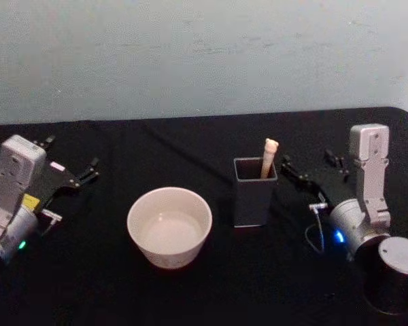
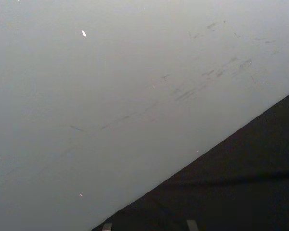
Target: Pick up the stirring spoon with one hand, stir inside the cup, then place it back in its original position.
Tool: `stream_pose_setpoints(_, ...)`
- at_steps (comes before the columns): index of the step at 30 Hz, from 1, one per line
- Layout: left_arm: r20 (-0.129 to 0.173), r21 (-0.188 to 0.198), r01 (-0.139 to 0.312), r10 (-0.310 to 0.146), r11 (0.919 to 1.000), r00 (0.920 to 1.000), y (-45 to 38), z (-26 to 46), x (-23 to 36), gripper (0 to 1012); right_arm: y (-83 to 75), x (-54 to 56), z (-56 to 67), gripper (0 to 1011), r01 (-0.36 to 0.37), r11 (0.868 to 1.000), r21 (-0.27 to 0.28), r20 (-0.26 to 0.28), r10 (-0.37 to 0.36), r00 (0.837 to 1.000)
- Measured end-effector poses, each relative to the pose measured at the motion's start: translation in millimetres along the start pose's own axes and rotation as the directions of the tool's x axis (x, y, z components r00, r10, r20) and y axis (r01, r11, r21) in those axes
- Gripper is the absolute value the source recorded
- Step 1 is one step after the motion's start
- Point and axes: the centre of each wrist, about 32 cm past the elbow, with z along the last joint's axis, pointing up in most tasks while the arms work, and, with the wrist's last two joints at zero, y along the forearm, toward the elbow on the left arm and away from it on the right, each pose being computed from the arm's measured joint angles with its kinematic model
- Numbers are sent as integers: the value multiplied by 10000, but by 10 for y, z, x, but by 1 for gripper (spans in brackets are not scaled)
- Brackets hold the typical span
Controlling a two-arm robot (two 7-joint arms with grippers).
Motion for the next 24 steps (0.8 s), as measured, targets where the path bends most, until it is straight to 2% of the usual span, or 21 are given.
stream_pose_setpoints(5,0,0,0,0,10000,10000,0,0,0,1001,9,-9,-84,1002,79,9996,-289,90,-76,9999)
stream_pose_setpoints(24,0,0,0,0,10000,10000,0,0,0,1001,10,-6,-87,1002,95,9995,-309,113,-92,9999)
